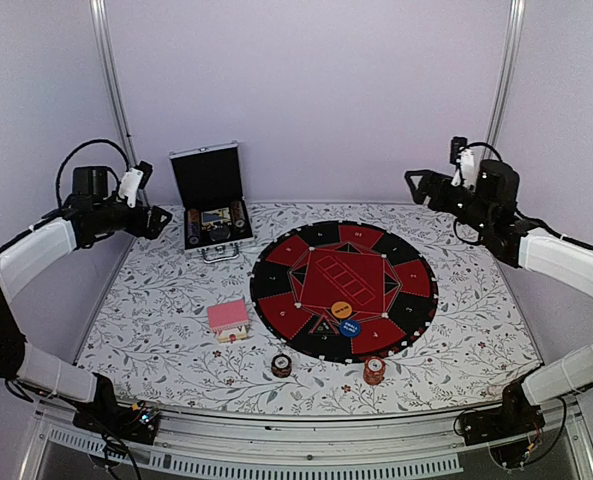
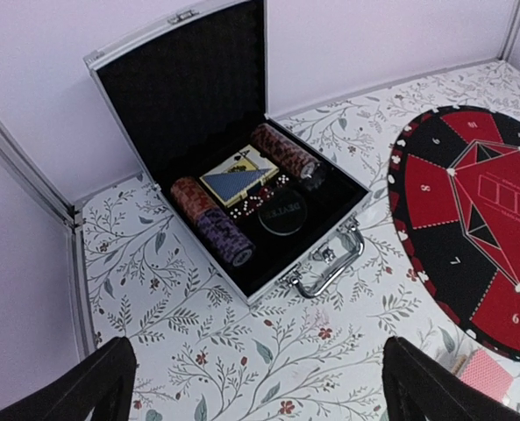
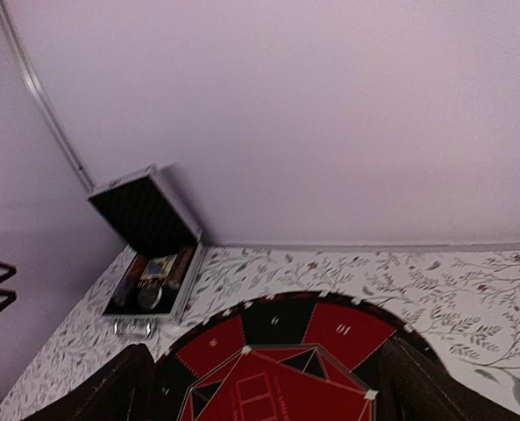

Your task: Distribute texas hold em gaming equipment

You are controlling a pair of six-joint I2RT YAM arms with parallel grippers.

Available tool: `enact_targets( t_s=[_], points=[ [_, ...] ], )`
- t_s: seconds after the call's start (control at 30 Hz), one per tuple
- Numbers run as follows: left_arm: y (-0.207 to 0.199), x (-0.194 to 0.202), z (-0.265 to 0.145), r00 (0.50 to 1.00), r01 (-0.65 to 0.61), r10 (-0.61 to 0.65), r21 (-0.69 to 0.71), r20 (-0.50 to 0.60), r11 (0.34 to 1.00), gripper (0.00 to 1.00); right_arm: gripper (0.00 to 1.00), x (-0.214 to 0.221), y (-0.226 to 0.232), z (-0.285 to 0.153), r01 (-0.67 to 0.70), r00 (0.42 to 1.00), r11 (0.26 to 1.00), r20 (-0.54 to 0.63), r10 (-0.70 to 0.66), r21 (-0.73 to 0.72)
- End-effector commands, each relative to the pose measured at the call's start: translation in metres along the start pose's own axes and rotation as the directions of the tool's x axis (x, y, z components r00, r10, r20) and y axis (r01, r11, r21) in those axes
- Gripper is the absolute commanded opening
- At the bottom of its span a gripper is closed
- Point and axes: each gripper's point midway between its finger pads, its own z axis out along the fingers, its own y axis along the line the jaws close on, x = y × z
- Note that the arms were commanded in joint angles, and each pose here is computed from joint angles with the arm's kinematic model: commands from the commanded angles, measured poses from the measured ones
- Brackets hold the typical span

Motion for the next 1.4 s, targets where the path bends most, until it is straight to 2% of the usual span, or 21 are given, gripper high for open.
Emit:
enact_targets(
  t_s=[0.0,0.13,0.23,0.43,0.6,0.73,1.0,1.37],
  points=[
    [-0.015,0.029,-0.011,0.988,-0.003,0.017,0.088,-0.154,0.996,1.00,0.92,0.079,0.077,0.008,0.088,0.952,0.980,-0.276,-0.136,-0.178],
    [-0.021,0.039,-0.016,0.978,-0.010,0.034,0.114,-0.206,0.993,1.00,0.93,0.146,0.128,0.007,0.132,0.856,0.951,-0.451,-0.252,-0.281],
    [-0.023,0.045,-0.019,0.971,-0.011,0.039,0.117,-0.235,0.993,1.00,0.94,0.188,0.156,0.002,0.147,0.787,0.929,-0.528,-0.319,-0.340],
    [-0.023,0.052,-0.027,0.965,-0.021,0.046,0.097,-0.257,0.995,1.00,0.94,0.256,0.180,-0.018,0.134,0.660,0.900,-0.640,-0.394,-0.416],
    [-0.027,0.055,-0.032,0.960,-0.034,0.064,0.114,-0.271,0.993,1.00,0.91,0.293,0.179,-0.038,0.143,0.571,0.889,-0.697,-0.433,-0.435],
    [-0.030,0.058,-0.033,0.959,-0.040,0.075,0.128,-0.275,0.991,1.00,0.83,0.308,0.173,-0.044,0.138,0.529,0.888,-0.725,-0.440,-0.438],
    [-0.036,0.050,-0.031,0.961,-0.035,0.078,0.162,-0.267,0.986,1.00,0.81,0.336,0.156,-0.050,0.185,0.446,0.882,-0.762,-0.468,-0.434],
    [-0.040,0.037,-0.033,0.965,-0.051,0.094,0.178,-0.245,0.983,1.00,0.77,0.355,0.145,-0.058,0.205,0.381,0.869,-0.781,-0.494,-0.450]
  ],
)
